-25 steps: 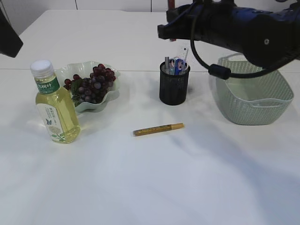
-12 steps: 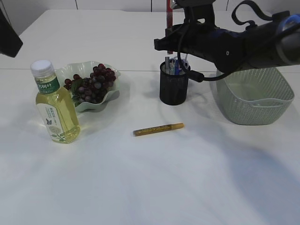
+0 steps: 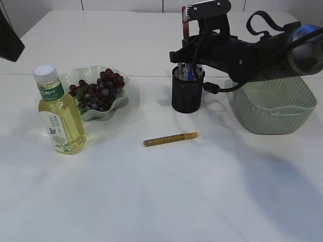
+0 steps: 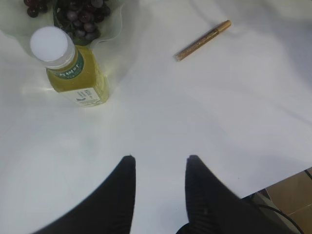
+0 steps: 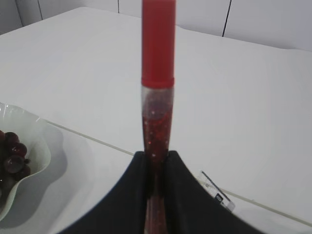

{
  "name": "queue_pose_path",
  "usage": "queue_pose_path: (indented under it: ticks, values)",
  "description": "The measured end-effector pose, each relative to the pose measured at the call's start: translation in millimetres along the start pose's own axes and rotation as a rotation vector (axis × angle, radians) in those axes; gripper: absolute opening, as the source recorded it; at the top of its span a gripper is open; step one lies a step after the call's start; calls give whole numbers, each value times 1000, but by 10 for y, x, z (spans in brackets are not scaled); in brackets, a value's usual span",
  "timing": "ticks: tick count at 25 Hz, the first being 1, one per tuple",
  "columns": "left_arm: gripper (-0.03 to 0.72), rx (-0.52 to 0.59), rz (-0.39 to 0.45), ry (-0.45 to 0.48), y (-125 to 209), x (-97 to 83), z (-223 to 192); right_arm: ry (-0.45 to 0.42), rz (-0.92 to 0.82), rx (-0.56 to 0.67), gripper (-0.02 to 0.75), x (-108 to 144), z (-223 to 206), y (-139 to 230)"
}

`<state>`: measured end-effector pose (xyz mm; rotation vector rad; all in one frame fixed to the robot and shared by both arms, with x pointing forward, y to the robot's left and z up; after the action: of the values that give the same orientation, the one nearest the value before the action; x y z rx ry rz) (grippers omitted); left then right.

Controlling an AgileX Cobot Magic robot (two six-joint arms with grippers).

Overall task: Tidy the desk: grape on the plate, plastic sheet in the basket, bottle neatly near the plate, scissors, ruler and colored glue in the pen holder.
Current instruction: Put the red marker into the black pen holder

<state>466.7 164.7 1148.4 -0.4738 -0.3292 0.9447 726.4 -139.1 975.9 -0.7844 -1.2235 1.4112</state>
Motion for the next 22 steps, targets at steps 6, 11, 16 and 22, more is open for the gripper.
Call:
queue_pose_path:
  ticks: [6,11,16,22]
  values:
    - [253,0,0,0,0,0,0,10,34,1,91,-14,-2,4]
    - [253,0,0,0,0,0,0,22,20,12,92,-35,-36,61]
    - [253,0,0,0,0,0,0,24,11,23,109,-37,-41,70]
    - [253,0,0,0,0,0,0,30,-28,36,239,-34,-53,36]
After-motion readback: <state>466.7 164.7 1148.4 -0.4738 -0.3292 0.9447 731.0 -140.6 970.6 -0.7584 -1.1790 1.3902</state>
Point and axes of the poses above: a point on each arm's last joint axis where the gripper is mounted, z pointing back along that axis away from the gripper, x along the wrist's bending axis when the last joint is at zero, y = z × x, the point moved 4 cm from there along -z, pointing out along that axis toward the gripper, and after that the axes turned 15 degrees about -z, right-handed, at the moved point
